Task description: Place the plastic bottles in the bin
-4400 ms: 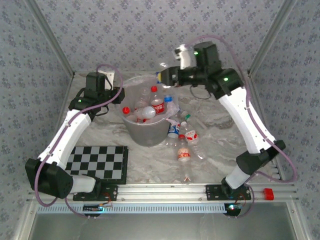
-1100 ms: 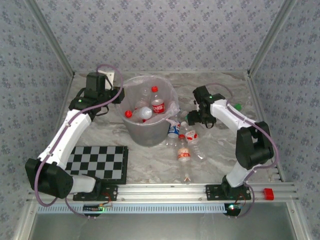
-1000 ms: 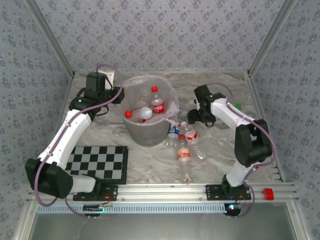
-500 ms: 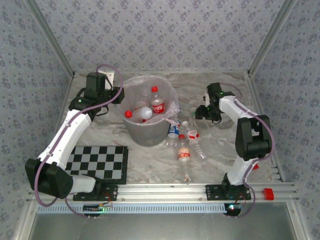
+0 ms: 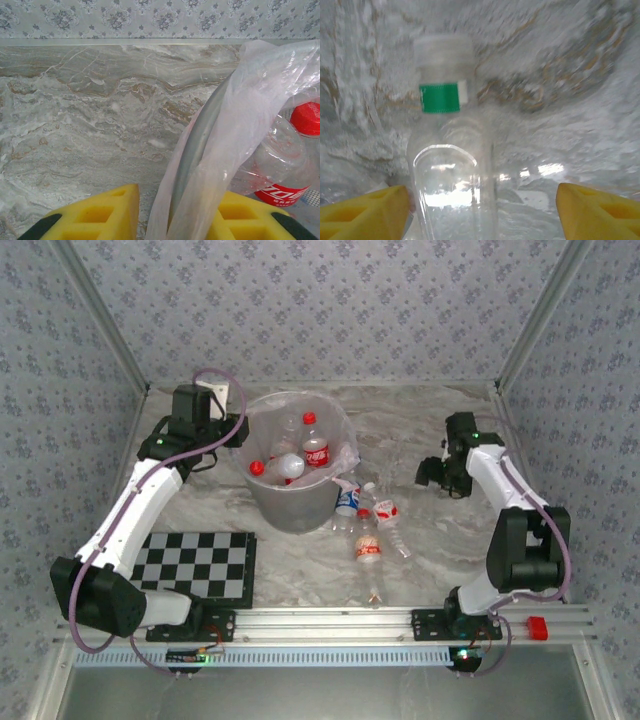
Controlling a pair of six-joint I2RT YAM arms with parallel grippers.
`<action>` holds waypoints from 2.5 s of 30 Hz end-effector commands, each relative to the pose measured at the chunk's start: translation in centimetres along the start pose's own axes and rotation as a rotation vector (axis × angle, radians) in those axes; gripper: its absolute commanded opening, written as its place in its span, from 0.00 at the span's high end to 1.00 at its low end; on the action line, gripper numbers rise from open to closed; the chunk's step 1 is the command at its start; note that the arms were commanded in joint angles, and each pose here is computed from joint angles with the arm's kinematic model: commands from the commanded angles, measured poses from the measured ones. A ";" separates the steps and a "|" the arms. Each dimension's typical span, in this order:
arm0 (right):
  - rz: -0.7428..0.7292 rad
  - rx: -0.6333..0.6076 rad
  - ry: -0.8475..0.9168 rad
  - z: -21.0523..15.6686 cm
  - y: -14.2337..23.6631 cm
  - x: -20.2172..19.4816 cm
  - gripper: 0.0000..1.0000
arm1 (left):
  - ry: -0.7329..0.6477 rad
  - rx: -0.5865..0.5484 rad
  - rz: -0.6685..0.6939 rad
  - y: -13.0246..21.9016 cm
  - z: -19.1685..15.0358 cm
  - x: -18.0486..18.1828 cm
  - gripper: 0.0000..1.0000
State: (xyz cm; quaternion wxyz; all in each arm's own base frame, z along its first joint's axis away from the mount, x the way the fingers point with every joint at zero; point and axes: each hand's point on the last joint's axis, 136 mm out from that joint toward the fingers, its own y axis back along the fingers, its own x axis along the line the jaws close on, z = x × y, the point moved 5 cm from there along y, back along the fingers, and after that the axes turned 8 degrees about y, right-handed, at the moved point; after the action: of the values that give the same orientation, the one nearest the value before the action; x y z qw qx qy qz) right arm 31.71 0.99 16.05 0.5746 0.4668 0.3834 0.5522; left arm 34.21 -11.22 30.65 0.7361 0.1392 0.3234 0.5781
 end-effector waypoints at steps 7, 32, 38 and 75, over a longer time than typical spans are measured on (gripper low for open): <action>0.023 0.048 0.072 4.2 -2.7 1.7 0.30 | -0.020 0.086 0.019 -0.4 -1.8 0.2 0.66; -0.024 0.012 0.092 6.4 -0.4 1.4 0.67 | -0.016 0.039 -0.007 1.1 -1.0 -0.2 0.66; 0.142 -0.253 0.078 7.9 8.4 2.8 0.75 | -0.010 0.048 -0.021 0.9 -1.1 -0.4 0.66; 0.924 -1.324 0.714 8.1 24.7 35.2 0.81 | 0.002 0.054 -0.028 0.6 -1.2 -0.5 0.66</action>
State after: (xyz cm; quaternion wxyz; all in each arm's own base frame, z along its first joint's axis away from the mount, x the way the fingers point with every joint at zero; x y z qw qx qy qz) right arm 35.20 33.95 41.28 0.2659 0.0256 0.0017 0.9637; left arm 33.56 -11.48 30.70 0.7403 0.1427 0.3321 0.5668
